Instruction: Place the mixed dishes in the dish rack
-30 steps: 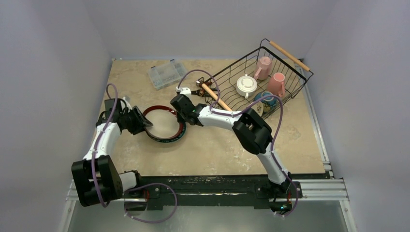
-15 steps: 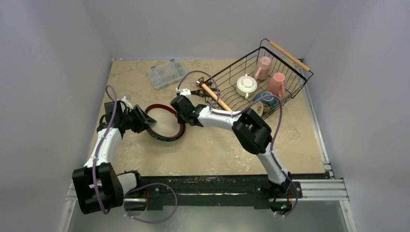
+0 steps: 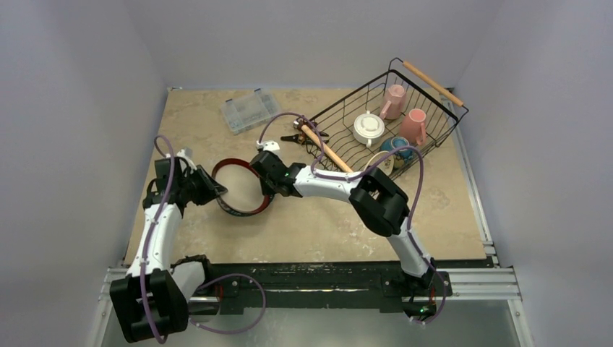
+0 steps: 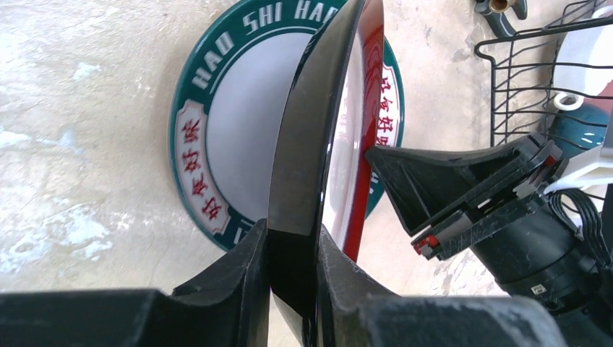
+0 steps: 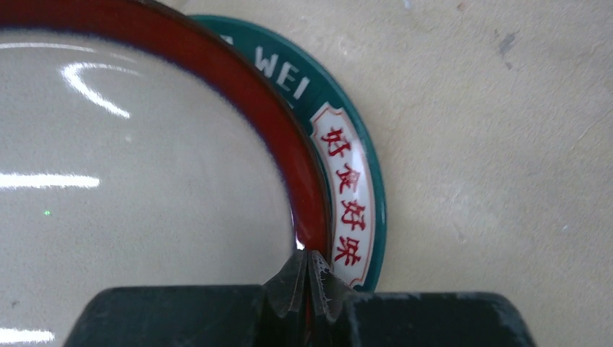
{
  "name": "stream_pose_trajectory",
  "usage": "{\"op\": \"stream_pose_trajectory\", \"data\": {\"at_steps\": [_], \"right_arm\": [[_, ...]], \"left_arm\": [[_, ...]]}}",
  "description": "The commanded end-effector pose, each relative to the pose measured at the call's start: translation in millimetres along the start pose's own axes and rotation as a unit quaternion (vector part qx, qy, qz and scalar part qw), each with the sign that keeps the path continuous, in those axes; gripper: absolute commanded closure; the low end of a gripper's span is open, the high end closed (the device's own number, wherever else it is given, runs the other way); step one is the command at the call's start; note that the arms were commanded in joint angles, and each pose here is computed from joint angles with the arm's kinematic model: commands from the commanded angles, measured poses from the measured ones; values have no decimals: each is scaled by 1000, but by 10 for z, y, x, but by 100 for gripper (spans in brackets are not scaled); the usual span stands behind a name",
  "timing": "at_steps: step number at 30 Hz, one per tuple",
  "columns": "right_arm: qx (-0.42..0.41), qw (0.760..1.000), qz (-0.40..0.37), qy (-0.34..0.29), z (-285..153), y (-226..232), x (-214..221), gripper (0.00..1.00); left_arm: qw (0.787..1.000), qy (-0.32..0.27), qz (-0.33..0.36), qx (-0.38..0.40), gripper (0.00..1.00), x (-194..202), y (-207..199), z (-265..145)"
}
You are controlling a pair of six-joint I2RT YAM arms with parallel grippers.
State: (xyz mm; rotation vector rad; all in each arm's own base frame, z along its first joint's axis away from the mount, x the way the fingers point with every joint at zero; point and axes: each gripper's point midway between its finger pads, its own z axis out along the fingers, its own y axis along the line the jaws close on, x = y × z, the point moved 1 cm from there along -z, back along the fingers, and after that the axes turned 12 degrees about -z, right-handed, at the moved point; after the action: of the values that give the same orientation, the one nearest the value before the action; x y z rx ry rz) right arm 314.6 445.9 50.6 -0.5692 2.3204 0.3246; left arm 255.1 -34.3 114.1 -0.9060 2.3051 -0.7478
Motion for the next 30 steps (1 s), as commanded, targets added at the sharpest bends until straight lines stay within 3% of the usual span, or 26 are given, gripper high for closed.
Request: {"op": "stream_pose_trajectory", "data": {"at_steps": [1, 8, 12, 20, 30], "right_arm": [[-4, 1000, -3, -10, -367, 26, -168, 98], [11, 999, -17, -40, -836, -85, -488, 91], [14, 998, -23, -62, -1203, -192, -641, 82], [-32, 993, -54, -100, -2031, -395, -659, 57], [-122, 965, -45, -229, -3361, -692, -673, 16]], "left_arm": [[998, -34, 25, 39, 100, -44, -193, -189], [995, -67, 35, 71, 100, -11, -331, -430], [989, -73, 50, 120, 100, 42, -548, -635], [951, -56, 123, 278, 100, 332, -1107, -1183], [905, -11, 171, 390, 100, 683, -1586, -1770]]}}
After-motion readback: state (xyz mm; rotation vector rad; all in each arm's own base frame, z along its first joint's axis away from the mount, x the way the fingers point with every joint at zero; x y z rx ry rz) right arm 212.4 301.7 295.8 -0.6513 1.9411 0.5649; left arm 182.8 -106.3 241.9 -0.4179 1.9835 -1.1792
